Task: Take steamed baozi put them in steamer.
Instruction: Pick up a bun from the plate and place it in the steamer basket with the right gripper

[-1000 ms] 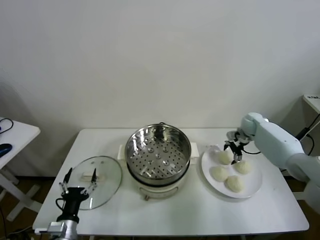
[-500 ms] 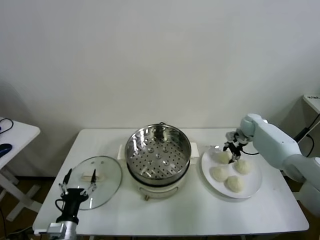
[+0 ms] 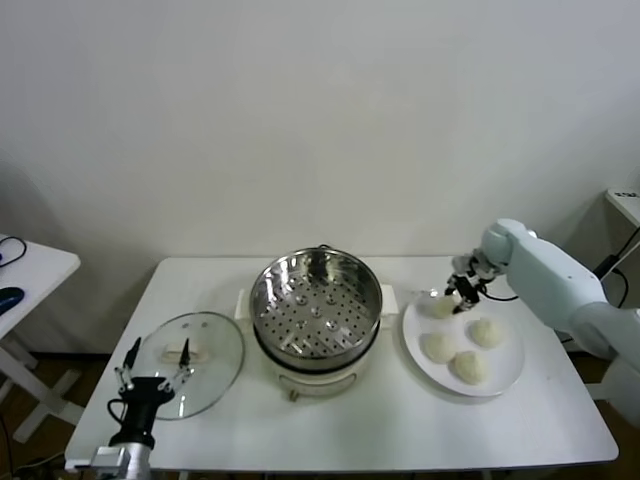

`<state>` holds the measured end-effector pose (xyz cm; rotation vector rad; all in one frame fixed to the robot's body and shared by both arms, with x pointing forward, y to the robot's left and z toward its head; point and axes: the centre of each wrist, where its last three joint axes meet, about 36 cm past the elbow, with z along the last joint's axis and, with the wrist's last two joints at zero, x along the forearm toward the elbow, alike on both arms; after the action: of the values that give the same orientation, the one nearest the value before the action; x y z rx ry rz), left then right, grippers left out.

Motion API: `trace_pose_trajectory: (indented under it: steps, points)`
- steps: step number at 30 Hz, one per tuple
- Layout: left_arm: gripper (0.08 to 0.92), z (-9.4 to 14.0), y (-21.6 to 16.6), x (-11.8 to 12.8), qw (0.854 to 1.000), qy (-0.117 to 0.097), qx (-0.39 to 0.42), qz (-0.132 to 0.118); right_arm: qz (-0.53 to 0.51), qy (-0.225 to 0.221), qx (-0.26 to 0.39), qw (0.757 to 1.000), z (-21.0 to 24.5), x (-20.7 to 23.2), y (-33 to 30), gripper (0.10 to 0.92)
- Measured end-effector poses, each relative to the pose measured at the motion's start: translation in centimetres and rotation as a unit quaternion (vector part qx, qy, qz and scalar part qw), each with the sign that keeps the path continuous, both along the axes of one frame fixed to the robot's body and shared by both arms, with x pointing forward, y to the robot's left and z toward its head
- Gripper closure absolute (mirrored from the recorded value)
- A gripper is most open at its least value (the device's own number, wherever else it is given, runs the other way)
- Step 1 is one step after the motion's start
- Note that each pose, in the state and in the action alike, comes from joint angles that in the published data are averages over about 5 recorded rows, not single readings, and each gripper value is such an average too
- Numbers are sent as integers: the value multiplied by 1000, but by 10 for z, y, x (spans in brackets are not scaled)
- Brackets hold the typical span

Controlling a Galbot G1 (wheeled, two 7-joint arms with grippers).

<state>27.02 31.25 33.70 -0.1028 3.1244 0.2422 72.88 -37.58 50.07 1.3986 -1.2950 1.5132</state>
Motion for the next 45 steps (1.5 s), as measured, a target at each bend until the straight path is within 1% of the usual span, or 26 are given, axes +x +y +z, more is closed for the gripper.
trace_pose_trajectory:
  steps: [5, 11, 16, 21, 27, 35, 40, 45]
  points:
    - [177, 1, -1, 0, 1000, 0, 1, -1, 46, -27, 6, 999, 47, 6, 20, 527]
    - [177, 2, -2, 2, 1000, 0, 5, -4, 133, -66, 13, 989, 114, 5, 70, 508]
    - [177, 3, -3, 1, 1000, 1, 7, -7, 229, -97, 3, 969, 163, -6, 122, 505]
    - [177, 5, -5, 2, 1000, 1, 9, -12, 323, -118, -22, 939, 188, -21, 177, 504]
    - [177, 9, -5, 3, 1000, 1, 15, -19, 409, -127, -50, 902, 191, -36, 240, 505]
    - [177, 13, -8, 3, 1000, 3, 16, -27, 489, -123, -71, 861, 166, -48, 310, 505]
    - [177, 17, -9, 5, 999, 2, 19, -29, 521, -117, -83, 841, 144, -50, 341, 502]
    - [177, 18, -8, 5, 999, 2, 20, -29, 537, -110, -96, 831, 124, -49, 359, 502]
